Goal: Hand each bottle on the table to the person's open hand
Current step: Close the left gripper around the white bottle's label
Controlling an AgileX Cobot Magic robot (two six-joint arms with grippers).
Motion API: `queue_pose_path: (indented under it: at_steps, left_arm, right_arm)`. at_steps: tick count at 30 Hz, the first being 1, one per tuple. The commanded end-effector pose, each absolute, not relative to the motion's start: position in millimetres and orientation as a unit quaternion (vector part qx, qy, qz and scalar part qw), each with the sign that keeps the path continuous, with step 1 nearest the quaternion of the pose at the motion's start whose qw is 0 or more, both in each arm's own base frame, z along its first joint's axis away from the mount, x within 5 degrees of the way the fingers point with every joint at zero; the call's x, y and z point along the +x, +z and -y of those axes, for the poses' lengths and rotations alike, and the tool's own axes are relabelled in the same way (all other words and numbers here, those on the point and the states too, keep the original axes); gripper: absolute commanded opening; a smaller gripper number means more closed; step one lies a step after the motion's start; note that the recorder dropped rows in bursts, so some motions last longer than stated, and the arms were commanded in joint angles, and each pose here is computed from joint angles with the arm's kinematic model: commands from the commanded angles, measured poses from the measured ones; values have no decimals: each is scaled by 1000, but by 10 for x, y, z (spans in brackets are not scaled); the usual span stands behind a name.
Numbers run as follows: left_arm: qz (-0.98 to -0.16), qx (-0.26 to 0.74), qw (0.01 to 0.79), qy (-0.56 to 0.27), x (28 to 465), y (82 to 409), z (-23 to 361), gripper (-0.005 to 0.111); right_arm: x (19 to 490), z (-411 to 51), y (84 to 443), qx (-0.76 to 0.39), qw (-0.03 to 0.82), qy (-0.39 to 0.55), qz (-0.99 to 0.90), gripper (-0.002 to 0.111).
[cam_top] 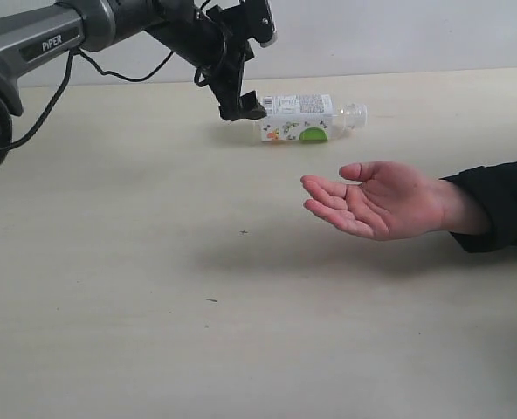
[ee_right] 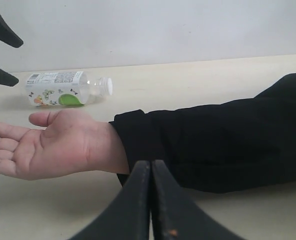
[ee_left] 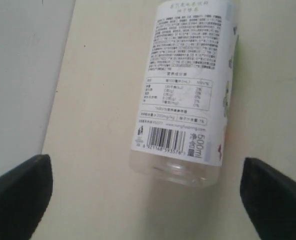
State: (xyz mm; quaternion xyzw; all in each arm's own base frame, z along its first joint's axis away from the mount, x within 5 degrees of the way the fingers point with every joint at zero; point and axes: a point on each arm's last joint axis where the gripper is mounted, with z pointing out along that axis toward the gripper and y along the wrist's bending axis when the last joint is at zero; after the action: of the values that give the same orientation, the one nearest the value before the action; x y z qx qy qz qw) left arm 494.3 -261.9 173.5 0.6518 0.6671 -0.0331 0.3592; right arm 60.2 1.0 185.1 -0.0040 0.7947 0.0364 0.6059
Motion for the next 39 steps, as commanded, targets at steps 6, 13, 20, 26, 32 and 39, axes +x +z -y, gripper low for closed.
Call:
queue_pose_path:
  at_steps: [6, 13, 20, 26, 32, 39]
  left_arm:
    - [-658, 653, 373, -41, 4976, 1559, 2687, 105]
    - [-646, 656, 388, -35, 5022, 1389, 2713, 105]
    - [-632, 666, 395, -39, 5019, 1227, 2779, 105]
    - [-638, 659, 396, -38, 5024, 1026, 2825, 105]
    - [-638, 659, 396, -39, 5018, 1018, 2839, 79]
    - [-638, 662, 391, -39, 5010, 1041, 2833, 1]
  right_arm:
    - [607, -11, 1843, -5, 607, 35, -794, 0]
    - [607, -12, 1845, -5, 608, 35, -793, 0]
    - [607, -11, 1843, -5, 607, 35, -794, 0]
    - [607, -11, 1843, -5, 607, 35, -794, 0]
    - [607, -11, 1843, -5, 607, 35, -794, 0]
    - [607, -11, 1843, -5, 607, 35, -794, 0]
